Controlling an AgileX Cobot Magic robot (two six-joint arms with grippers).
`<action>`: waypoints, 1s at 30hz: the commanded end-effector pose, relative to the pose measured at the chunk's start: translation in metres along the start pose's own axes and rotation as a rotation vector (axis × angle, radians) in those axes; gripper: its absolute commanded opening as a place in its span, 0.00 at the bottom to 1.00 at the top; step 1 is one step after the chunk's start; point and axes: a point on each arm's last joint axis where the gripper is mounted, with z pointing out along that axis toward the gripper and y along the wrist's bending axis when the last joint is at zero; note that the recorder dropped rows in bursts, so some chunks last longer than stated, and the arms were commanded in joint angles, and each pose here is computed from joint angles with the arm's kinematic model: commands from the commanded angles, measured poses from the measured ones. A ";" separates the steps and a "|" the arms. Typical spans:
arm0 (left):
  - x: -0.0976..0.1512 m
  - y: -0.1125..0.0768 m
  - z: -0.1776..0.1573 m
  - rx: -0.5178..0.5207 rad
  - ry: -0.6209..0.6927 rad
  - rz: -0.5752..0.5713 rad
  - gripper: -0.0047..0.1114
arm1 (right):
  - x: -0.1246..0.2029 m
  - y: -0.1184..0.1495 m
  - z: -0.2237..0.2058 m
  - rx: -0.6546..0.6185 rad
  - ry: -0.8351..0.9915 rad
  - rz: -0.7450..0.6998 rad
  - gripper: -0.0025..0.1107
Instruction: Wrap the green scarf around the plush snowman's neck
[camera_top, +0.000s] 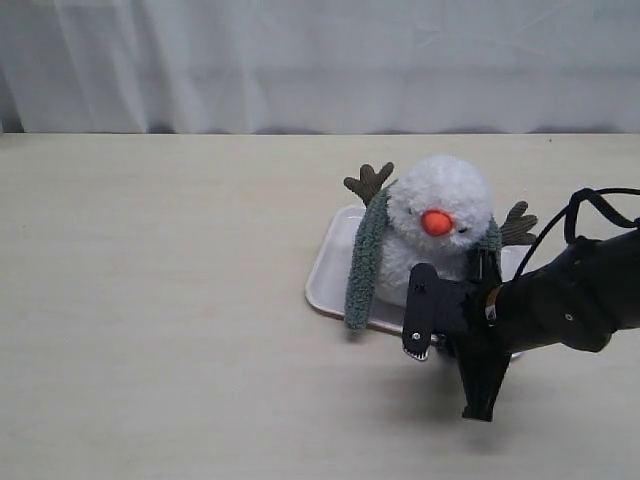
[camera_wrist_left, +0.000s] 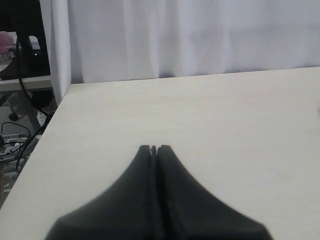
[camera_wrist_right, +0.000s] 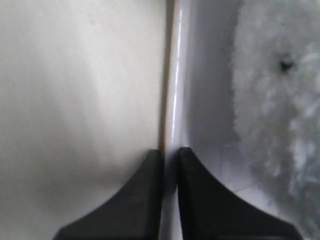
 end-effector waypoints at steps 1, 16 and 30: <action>0.000 0.000 0.000 0.000 -0.011 -0.008 0.04 | 0.008 0.004 0.002 -0.034 0.067 -0.149 0.06; 0.000 0.000 0.000 0.000 -0.009 -0.008 0.04 | 0.010 0.001 0.001 -0.010 0.094 -0.289 0.11; 0.000 0.000 0.000 0.000 -0.009 -0.008 0.04 | -0.002 -0.010 -0.049 0.080 -0.009 0.178 0.49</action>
